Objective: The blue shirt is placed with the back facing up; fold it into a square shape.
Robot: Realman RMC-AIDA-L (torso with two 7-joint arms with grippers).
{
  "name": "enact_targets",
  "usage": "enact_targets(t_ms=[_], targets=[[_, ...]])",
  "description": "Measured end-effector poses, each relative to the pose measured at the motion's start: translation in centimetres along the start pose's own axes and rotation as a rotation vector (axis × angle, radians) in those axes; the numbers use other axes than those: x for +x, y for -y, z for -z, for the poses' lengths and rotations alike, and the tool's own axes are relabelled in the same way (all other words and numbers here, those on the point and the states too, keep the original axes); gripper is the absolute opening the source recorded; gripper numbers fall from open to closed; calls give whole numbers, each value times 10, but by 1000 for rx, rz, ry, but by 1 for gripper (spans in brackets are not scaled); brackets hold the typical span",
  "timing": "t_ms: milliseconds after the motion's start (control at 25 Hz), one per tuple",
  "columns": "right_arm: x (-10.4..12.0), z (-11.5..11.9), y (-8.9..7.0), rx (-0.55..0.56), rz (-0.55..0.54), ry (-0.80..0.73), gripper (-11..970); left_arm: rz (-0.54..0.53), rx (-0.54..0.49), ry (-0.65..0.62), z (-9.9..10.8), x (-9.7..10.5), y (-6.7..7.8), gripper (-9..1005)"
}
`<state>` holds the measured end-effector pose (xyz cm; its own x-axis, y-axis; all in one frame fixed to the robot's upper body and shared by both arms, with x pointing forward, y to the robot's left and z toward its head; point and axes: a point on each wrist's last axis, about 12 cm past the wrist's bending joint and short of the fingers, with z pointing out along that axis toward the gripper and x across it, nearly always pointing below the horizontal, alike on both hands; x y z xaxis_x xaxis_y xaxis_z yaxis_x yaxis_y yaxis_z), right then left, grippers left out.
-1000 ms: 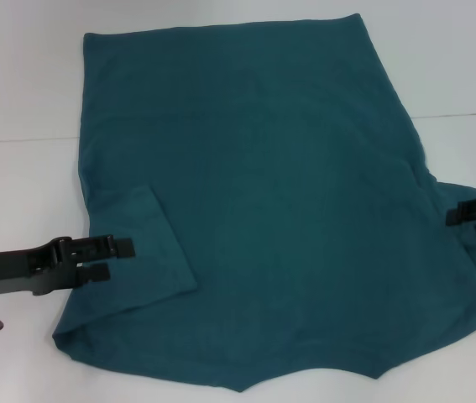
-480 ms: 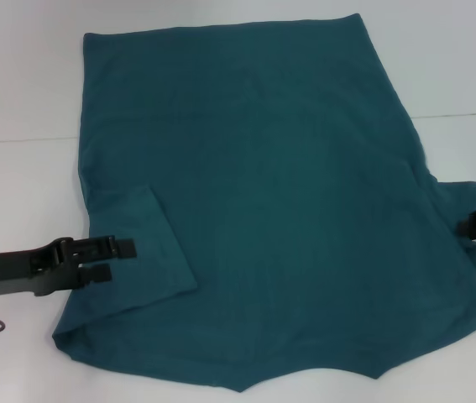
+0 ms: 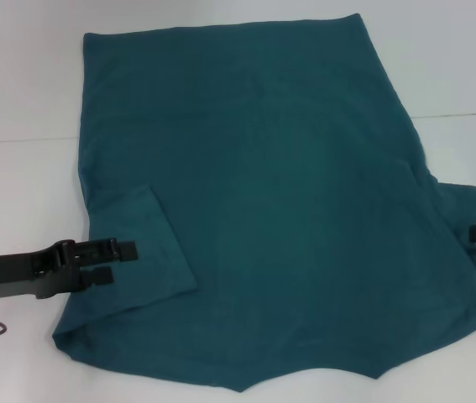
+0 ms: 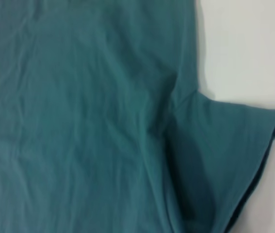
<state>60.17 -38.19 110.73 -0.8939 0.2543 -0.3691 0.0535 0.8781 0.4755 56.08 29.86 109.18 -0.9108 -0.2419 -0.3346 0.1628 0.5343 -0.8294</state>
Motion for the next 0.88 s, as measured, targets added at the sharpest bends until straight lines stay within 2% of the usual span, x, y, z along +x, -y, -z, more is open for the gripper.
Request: enact_targets(t_ms=[320, 840, 880], targets=[[-11, 15, 7, 68, 5, 46, 55, 1, 5, -4, 0, 1, 0, 830], [-9, 17, 8, 67, -30, 19, 95, 2, -6, 6, 1, 0, -1, 829], [-9, 17, 9, 70, -32, 21, 174, 2, -6, 6, 1, 0, -1, 829]])
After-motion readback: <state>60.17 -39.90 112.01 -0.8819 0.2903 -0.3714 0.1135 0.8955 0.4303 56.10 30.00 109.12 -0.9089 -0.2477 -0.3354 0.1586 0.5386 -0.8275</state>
